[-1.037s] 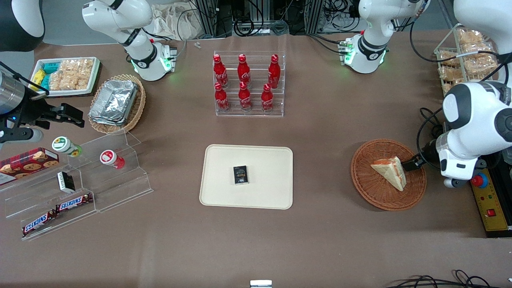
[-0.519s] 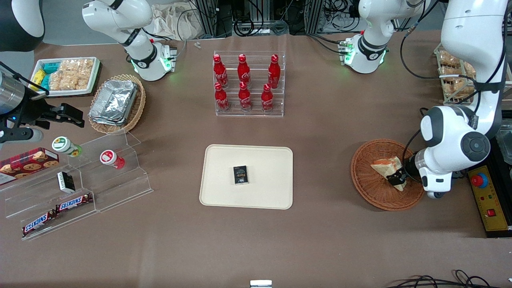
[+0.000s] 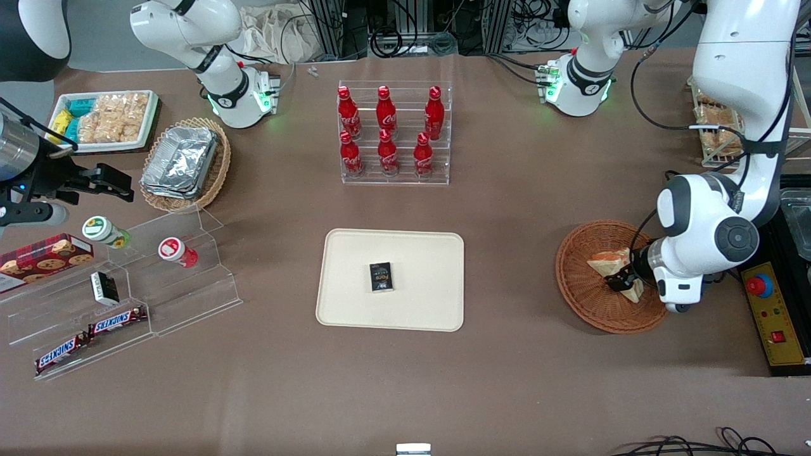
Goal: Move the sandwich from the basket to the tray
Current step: 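Close the left gripper on the wrapped sandwich and lift it, then carry the held sandwich with the left gripper over the cream tray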
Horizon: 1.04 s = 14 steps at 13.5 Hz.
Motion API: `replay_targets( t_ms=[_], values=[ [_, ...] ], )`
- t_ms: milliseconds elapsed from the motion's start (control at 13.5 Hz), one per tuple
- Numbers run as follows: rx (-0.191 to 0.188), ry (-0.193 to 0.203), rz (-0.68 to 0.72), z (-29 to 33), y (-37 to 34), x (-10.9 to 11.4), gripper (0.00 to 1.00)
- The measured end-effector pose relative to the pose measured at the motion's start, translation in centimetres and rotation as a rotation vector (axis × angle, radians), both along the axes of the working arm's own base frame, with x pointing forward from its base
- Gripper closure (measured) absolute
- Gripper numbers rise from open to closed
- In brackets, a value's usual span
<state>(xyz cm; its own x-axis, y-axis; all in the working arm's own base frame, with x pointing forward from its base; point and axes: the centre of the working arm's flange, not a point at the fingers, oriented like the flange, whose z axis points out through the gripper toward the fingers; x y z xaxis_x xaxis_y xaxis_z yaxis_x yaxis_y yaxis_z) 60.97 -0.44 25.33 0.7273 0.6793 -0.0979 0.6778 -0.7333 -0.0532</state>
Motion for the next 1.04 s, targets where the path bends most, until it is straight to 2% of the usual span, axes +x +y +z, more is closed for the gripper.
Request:
replay_targets(
  t_ms=[222, 519, 593, 741, 889, 1037],
  values=[
    [-0.001, -0.001, -0.004, -1.2, -0.5, 0.0, 0.04],
    [0.001, 0.002, -0.017, -1.6, -1.6, 0.0, 0.48],
    [0.002, 0.001, -0.016, -1.4, -1.6, 0.0, 0.55],
    [0.007, 0.001, -0.023, -0.8, -1.6, 0.3, 0.61],
    [0.037, 0.037, -0.084, 1.8, -2.2, 0.9, 0.63],
    [0.043, 0.094, -0.173, 7.8, -4.1, 2.2, 0.74]
  ],
)
